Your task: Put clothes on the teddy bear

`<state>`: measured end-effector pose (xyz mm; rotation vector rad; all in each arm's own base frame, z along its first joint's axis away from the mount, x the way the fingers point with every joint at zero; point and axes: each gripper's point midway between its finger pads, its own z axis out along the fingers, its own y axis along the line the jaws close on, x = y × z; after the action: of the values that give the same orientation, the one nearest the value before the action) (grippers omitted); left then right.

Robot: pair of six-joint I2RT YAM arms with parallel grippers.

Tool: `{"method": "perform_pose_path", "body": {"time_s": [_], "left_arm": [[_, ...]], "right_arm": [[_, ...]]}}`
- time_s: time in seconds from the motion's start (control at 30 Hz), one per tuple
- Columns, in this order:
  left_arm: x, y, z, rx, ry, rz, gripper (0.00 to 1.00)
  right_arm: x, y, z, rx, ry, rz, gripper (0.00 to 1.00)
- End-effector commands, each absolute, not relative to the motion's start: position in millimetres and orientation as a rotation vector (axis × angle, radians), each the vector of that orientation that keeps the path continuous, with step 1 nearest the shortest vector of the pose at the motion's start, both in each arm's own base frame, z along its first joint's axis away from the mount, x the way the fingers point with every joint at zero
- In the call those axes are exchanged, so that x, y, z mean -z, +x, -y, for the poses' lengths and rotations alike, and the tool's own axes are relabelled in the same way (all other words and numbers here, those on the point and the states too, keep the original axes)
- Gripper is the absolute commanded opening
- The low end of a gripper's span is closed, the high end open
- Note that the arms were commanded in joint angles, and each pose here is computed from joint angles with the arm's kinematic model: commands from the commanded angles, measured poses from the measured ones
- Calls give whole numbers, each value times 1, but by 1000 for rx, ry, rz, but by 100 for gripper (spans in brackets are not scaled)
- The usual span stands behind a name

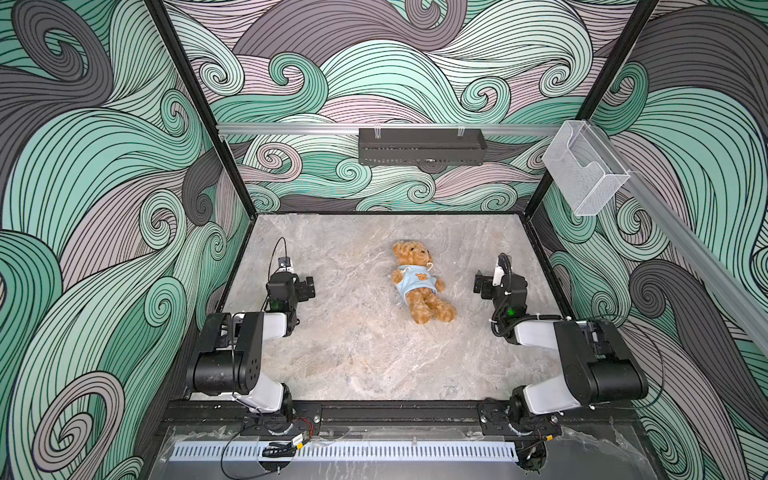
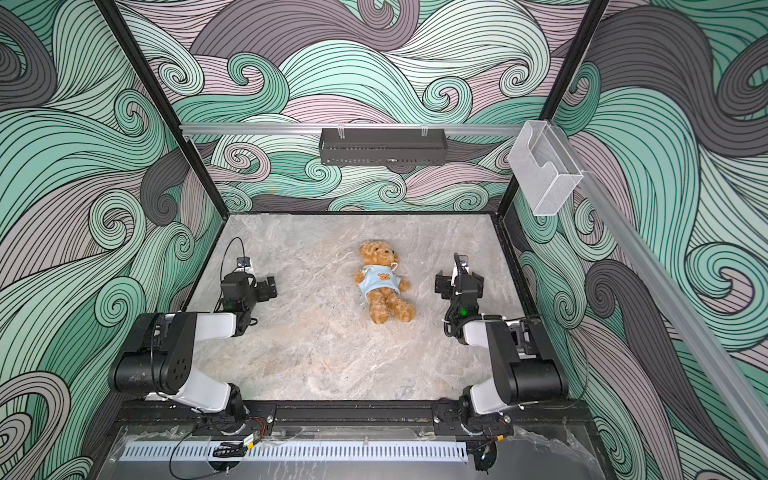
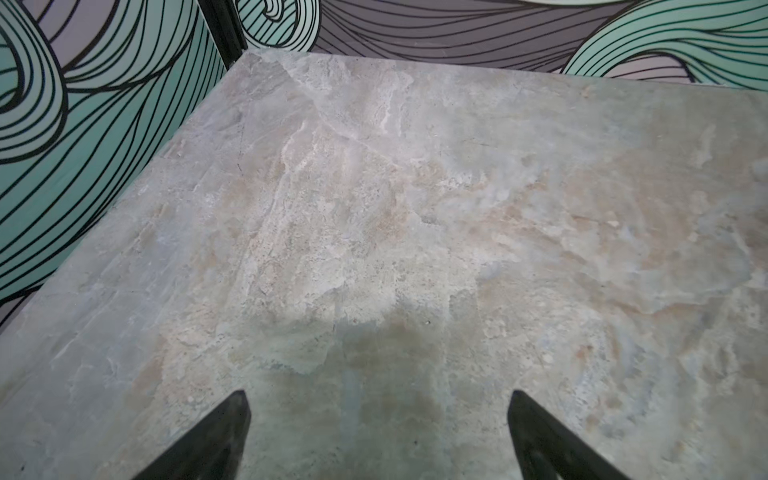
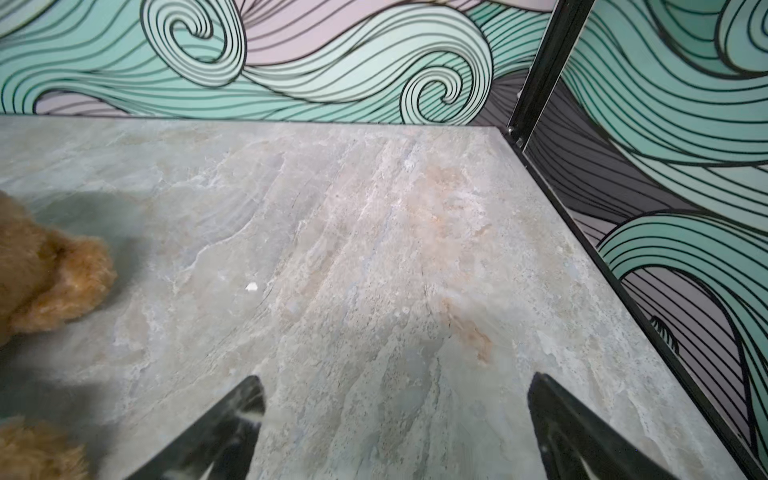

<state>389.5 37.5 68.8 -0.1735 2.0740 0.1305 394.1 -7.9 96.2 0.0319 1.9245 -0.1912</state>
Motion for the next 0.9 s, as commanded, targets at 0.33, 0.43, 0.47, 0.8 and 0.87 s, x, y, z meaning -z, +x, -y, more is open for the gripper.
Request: {"method": "perform_pose_path", "body": {"time_s": [0.33, 0.43, 0.47, 0.8, 0.87], "left_arm": [[-85, 400, -36, -111, -151, -2033, 98], [-84, 400, -36, -111, -151, -2034, 99], [-84, 400, -36, -111, -151, -2035, 99], [-84, 400, -35, -110, -151, -2036, 99], [-85, 400, -35, -110, -150, -2034, 99]], "right_arm": [[-94, 395, 4, 135, 20, -1924, 99], [-93, 395, 4, 134, 18, -1928, 99], [-94, 395, 4, 134, 20, -1924, 99], [-94, 395, 4, 134, 19, -1925, 99], [-94, 395, 4, 134, 19, -1924, 99]]}}
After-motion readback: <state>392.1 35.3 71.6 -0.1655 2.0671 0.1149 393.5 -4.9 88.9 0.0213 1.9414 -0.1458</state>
